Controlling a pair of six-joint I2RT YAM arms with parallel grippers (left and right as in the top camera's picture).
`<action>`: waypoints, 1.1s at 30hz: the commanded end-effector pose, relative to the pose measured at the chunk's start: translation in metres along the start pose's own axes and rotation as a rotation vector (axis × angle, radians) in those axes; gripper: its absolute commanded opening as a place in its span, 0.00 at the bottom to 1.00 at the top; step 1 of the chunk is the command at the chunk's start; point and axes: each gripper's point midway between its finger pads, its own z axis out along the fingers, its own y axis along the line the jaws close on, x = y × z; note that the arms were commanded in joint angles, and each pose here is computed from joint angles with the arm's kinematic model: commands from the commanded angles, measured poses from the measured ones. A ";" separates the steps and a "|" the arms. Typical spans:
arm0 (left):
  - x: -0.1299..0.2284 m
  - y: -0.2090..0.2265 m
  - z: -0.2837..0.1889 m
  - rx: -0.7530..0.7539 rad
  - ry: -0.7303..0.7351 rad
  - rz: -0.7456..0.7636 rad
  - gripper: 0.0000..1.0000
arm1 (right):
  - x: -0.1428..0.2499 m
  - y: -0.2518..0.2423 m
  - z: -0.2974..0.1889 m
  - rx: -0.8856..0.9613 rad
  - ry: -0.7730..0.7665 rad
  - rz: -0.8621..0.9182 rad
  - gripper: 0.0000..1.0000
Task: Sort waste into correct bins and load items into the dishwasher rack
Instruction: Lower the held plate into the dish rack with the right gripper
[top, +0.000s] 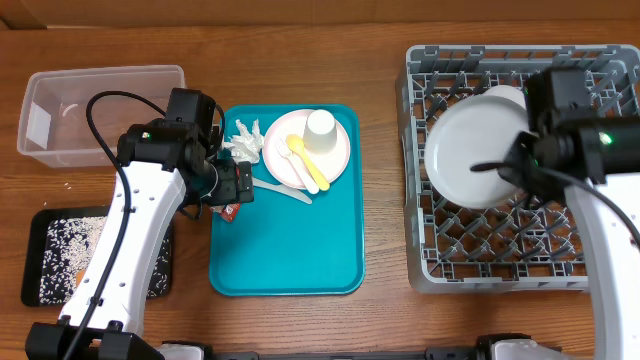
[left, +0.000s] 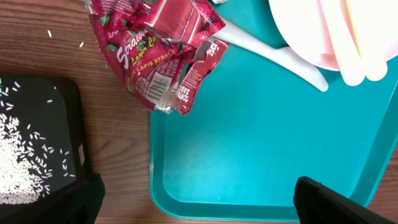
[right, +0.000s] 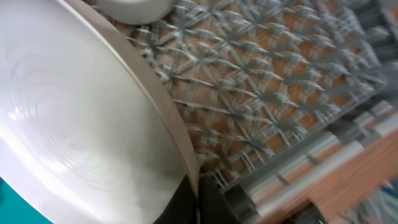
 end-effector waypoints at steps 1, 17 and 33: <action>-0.005 0.000 -0.004 -0.004 -0.022 -0.013 1.00 | 0.001 -0.029 -0.021 0.075 -0.071 0.136 0.04; -0.007 0.000 -0.004 -0.001 -0.034 -0.013 1.00 | 0.049 -0.034 0.005 0.175 0.005 0.131 0.04; -0.010 -0.001 -0.004 0.002 -0.043 -0.012 1.00 | 0.073 -0.021 0.018 0.257 -0.069 0.075 0.04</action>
